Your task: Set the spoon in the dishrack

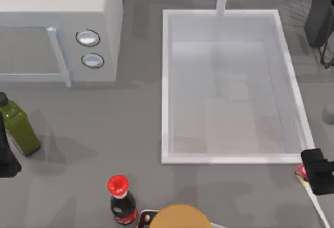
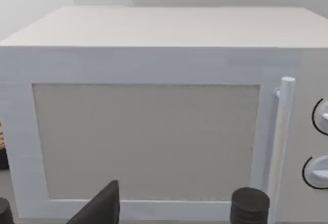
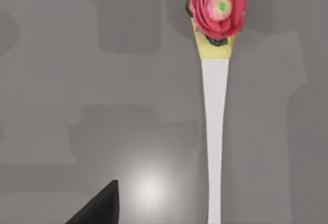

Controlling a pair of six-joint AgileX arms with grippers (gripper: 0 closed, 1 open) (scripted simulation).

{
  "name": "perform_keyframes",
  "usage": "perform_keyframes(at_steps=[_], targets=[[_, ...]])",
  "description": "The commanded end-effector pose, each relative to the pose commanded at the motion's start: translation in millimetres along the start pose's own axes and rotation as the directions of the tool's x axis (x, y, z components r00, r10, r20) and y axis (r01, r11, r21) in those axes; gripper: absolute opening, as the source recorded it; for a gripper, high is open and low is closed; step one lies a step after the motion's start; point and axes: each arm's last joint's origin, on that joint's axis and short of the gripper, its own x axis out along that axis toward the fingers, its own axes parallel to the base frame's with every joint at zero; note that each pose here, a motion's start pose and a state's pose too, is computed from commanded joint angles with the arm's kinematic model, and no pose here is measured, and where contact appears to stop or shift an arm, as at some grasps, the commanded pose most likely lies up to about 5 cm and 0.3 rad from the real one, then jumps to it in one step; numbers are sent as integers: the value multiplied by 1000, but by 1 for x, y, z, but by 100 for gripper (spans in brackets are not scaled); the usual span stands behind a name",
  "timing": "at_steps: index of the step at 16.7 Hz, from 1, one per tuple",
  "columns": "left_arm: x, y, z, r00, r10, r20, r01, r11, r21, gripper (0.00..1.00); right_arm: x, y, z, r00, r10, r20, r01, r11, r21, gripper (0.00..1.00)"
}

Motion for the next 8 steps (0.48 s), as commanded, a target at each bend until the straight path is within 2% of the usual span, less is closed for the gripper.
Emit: perform_keyframes(at_steps=[4, 8], targets=[[0, 0, 0, 1000, 0, 0, 0, 1000, 0, 100, 7, 12, 15, 987, -32, -160, 30, 999, -19, 100], [0, 0, 0, 1000, 0, 0, 0, 1000, 0, 100, 8, 14, 17, 984, -36, -175, 33, 999, -21, 100]])
